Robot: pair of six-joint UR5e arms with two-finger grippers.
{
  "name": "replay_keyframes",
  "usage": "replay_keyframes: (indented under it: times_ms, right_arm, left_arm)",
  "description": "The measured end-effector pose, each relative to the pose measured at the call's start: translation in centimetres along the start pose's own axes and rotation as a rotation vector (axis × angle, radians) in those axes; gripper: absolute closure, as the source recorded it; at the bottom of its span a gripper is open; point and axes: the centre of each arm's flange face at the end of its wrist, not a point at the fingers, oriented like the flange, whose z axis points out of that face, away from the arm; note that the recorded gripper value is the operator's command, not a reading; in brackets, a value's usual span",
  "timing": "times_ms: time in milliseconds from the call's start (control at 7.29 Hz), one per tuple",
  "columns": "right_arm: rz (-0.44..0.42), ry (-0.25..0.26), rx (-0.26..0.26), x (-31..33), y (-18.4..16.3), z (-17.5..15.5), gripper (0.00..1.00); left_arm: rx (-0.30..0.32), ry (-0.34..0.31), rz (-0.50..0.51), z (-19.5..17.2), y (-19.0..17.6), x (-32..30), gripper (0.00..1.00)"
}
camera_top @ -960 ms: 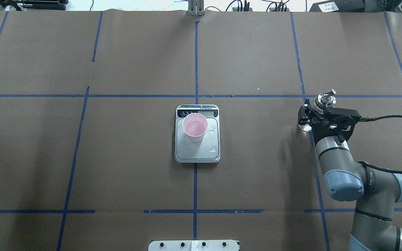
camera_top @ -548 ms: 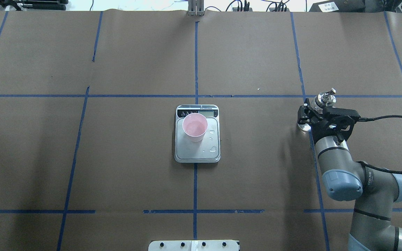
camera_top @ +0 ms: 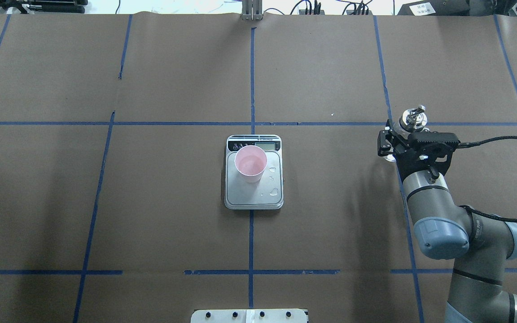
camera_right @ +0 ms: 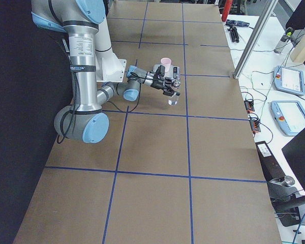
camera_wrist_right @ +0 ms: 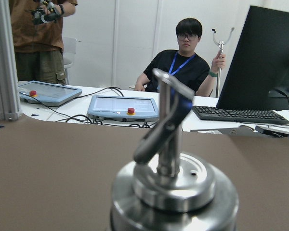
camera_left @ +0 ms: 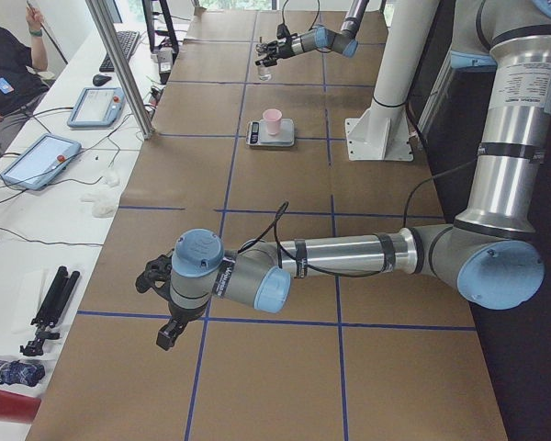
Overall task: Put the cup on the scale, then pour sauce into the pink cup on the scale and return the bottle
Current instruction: 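Lift the glass bottle upward with the right gripper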
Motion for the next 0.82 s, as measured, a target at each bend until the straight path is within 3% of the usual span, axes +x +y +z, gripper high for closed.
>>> replay_keyframes:
  times_ms: [274, 548, 823]
  right_arm:
    - [-0.170, -0.038, 0.030, -3.2, -2.6, -0.7, 1.00]
    - [-0.282, -0.049, 0.043, -4.5, -3.2, -1.1, 1.00]
    - [-0.357, -0.062, 0.046, -5.2, -3.8, -1.4, 1.00]
  left_arm:
    - [0.005, -0.002, -0.027, -0.2, -0.2, 0.1, 0.00]
    - [0.004, 0.000, -0.063, -0.2, -0.1, 0.2, 0.00]
    - [0.003, 0.080, -0.221, 0.0, 0.4, 1.0, 0.00]
